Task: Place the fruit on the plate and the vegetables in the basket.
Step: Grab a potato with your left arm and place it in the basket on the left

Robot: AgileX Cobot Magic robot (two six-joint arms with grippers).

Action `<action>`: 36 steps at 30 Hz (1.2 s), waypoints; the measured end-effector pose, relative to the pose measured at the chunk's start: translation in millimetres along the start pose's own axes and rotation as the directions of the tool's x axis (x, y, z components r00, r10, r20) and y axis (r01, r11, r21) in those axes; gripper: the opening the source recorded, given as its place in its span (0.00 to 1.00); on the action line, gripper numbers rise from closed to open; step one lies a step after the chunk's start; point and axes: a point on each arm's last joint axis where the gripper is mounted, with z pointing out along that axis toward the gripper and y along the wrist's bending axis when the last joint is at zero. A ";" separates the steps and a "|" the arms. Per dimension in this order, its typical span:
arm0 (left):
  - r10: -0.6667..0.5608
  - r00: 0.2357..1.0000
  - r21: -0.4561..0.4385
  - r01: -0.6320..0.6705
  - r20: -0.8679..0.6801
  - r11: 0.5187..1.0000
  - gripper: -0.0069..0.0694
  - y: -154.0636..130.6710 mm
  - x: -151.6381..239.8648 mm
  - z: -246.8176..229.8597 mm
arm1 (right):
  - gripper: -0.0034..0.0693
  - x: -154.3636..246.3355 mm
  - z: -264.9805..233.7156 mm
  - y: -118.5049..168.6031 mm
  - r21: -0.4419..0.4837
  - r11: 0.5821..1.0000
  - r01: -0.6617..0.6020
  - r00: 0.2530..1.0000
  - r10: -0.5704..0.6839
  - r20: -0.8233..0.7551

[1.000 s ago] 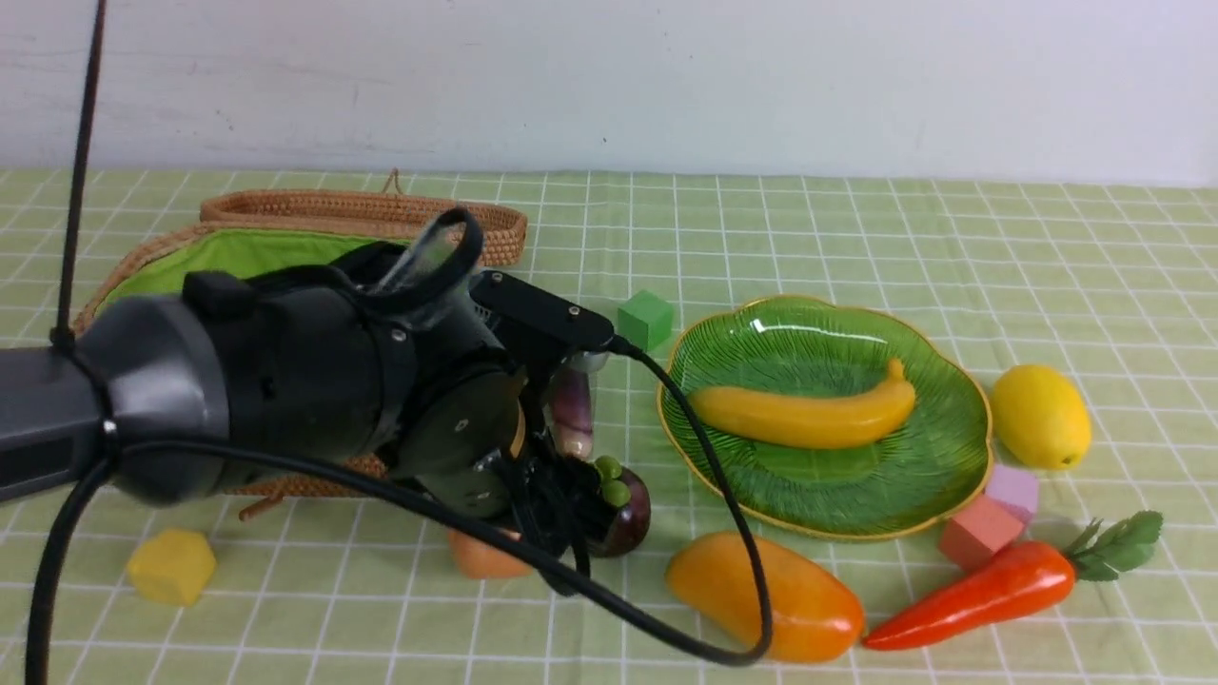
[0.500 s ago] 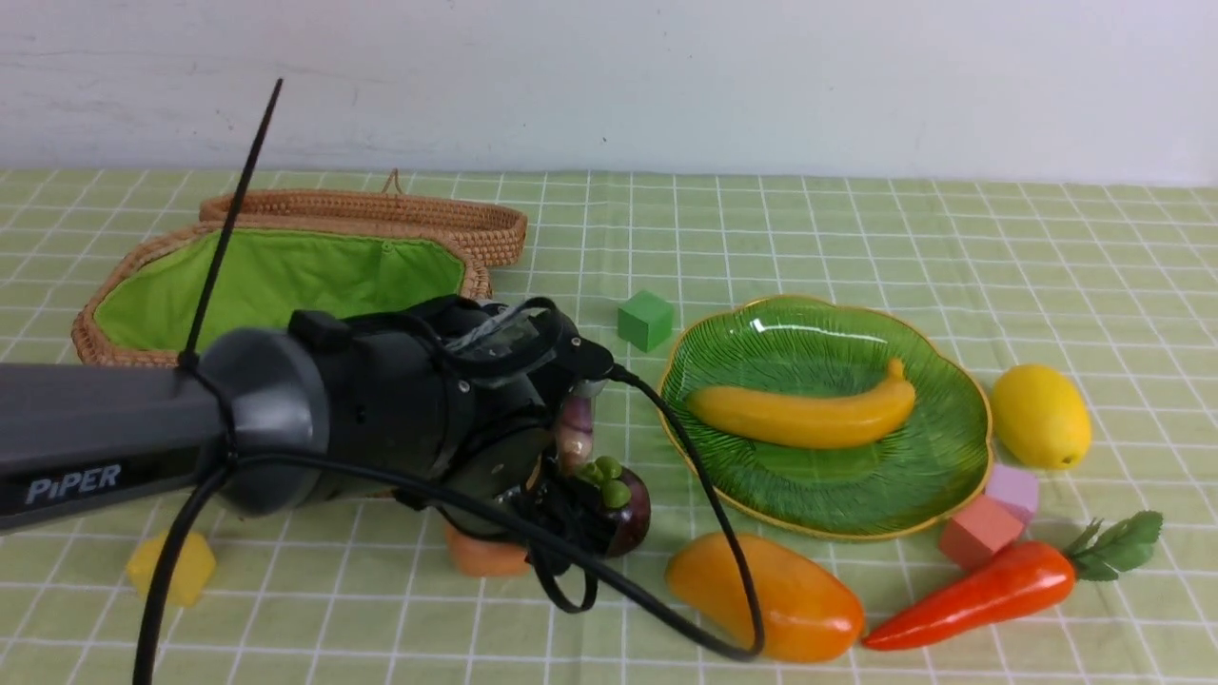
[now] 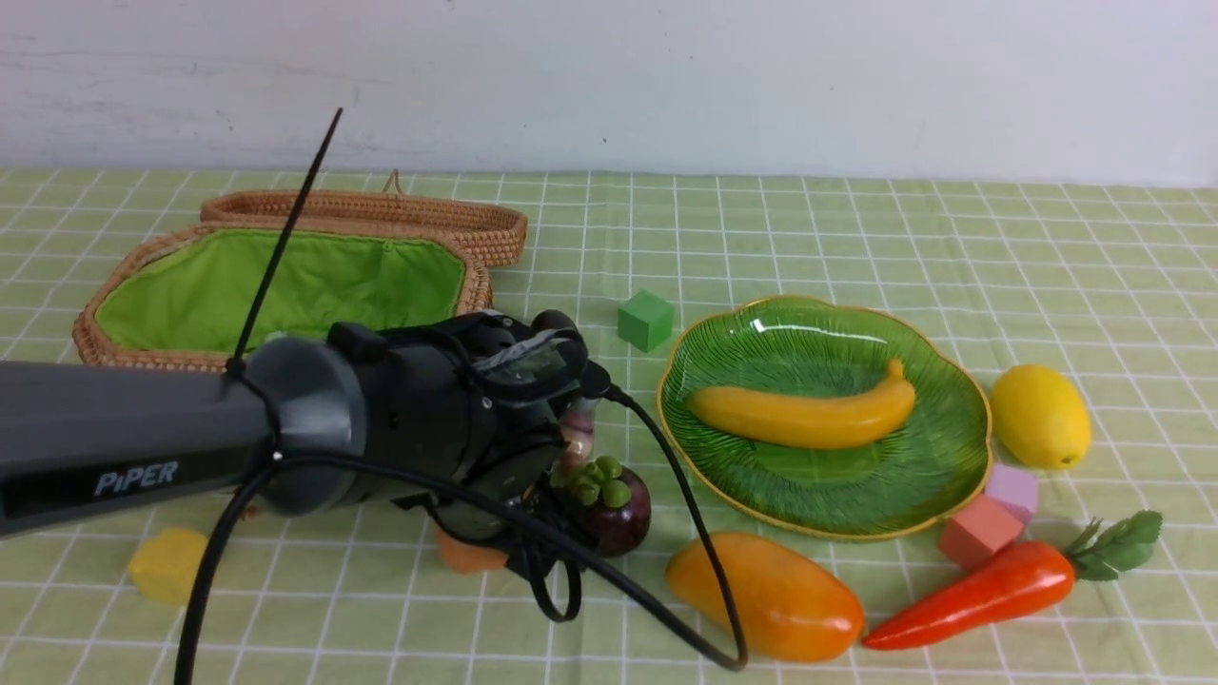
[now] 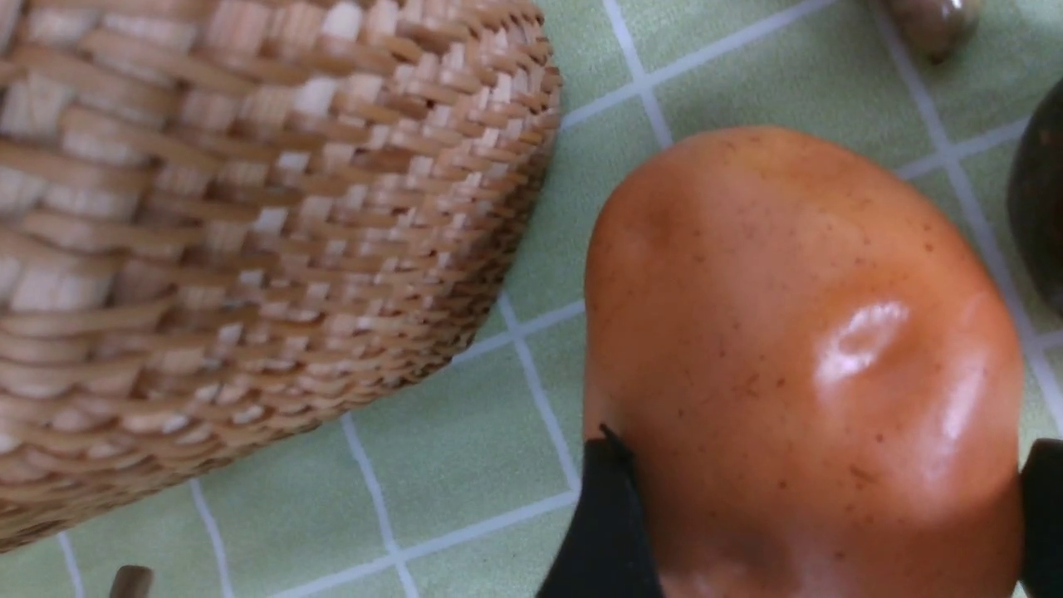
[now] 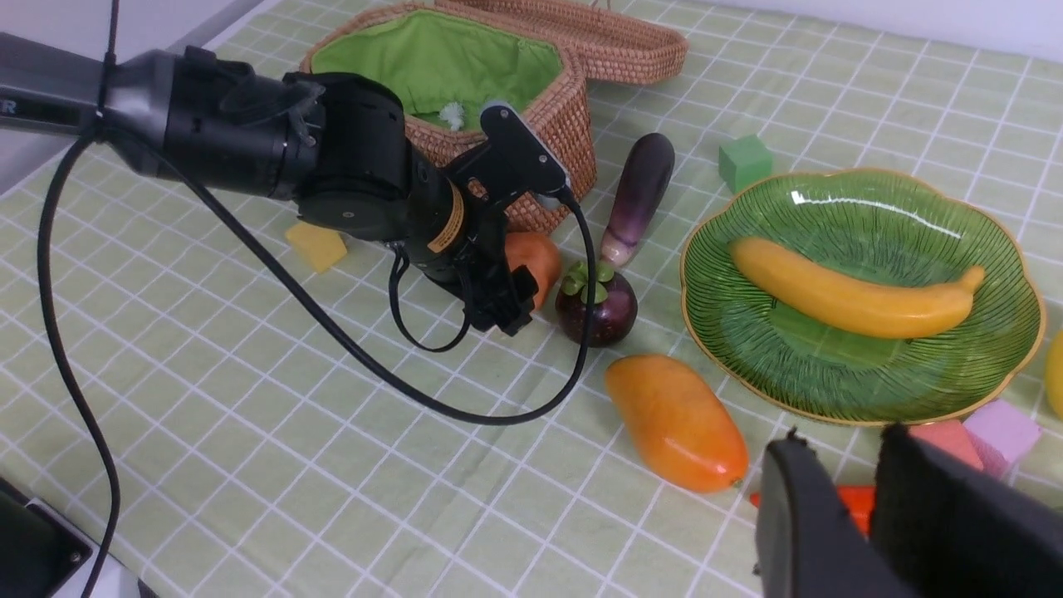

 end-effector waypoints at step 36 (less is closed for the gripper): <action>-0.075 0.884 -0.052 0.112 0.462 0.992 0.81 121.3 -15.4 -142.3 | 0.27 -36.8 40.2 11.4 -0.180 0.974 0.139 0.978 -0.106 0.181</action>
